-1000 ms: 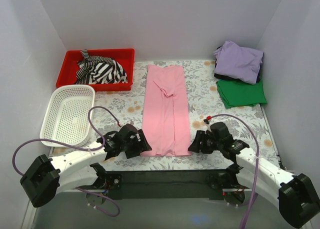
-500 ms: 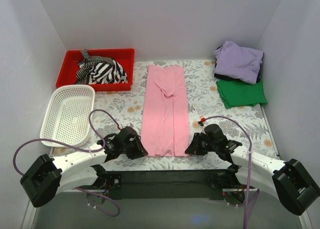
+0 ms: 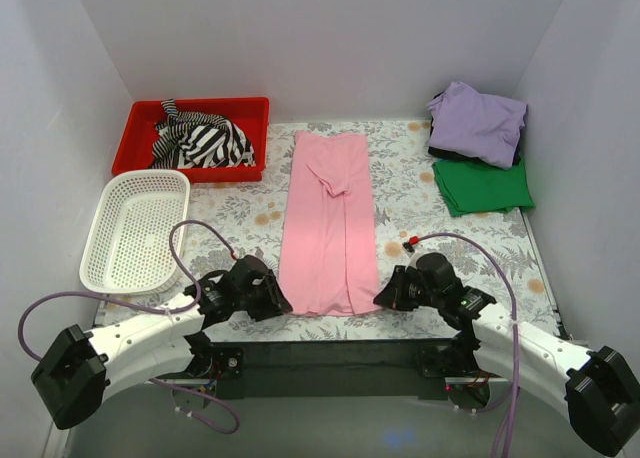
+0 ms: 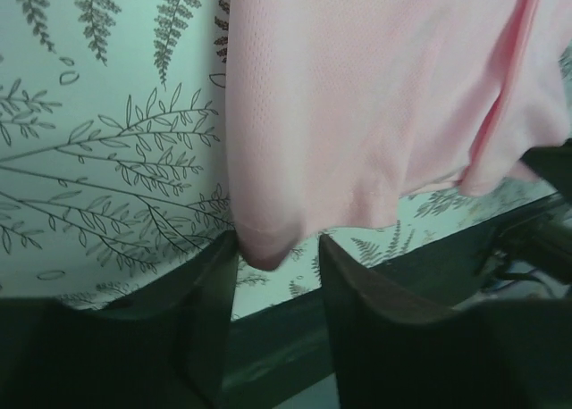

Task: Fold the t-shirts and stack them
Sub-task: Fold the tshirt

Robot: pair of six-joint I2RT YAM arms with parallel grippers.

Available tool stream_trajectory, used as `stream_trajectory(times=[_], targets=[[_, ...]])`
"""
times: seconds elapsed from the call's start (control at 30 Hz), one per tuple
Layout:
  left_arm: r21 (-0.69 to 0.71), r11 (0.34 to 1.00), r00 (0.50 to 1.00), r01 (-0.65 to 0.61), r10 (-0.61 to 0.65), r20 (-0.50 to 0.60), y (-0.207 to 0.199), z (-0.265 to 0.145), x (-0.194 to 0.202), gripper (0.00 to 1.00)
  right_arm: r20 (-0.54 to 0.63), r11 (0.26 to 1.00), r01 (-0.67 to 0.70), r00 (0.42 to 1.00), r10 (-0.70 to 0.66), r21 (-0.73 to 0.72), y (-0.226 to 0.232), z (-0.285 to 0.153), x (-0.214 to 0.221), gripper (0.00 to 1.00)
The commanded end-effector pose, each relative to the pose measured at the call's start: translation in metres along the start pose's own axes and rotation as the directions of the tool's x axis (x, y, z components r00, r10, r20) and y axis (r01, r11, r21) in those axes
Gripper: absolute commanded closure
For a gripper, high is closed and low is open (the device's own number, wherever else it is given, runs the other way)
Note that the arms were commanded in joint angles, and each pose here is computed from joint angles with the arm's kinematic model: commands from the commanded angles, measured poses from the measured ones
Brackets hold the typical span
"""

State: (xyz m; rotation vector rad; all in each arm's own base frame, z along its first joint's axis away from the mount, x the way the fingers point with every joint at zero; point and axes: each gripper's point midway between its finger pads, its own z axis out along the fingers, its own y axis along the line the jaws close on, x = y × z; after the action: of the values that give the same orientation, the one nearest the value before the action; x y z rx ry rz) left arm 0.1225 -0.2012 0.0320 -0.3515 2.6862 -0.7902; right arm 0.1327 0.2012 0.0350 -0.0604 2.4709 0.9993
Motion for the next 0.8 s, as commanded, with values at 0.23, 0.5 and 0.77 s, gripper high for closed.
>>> stream_trajectory(times=[0.23, 0.5, 0.77], targets=[[-0.144, 0.989, 0.995, 0.035, -0.022, 0.093, 0.019, -0.008, -0.018, 0.48, -0.019, 0.999, 0.003, 1.0, -0.002, 0.053, -0.011, 0.003, 0.005, 0.63], [-0.198, 0.979, 0.993, 0.05, -0.027, 0.119, 0.03, 0.01, -0.022, 0.46, -0.039, 0.997, -0.016, 0.999, 0.019, 0.073, -0.016, 0.005, 0.011, 0.61], [-0.178, 0.983, 0.994, 0.033, -0.014, 0.108, 0.029, 0.02, -0.02, 0.92, -0.064, 0.996, -0.047, 0.997, 0.052, 0.076, -0.02, 0.008, 0.024, 0.73]])
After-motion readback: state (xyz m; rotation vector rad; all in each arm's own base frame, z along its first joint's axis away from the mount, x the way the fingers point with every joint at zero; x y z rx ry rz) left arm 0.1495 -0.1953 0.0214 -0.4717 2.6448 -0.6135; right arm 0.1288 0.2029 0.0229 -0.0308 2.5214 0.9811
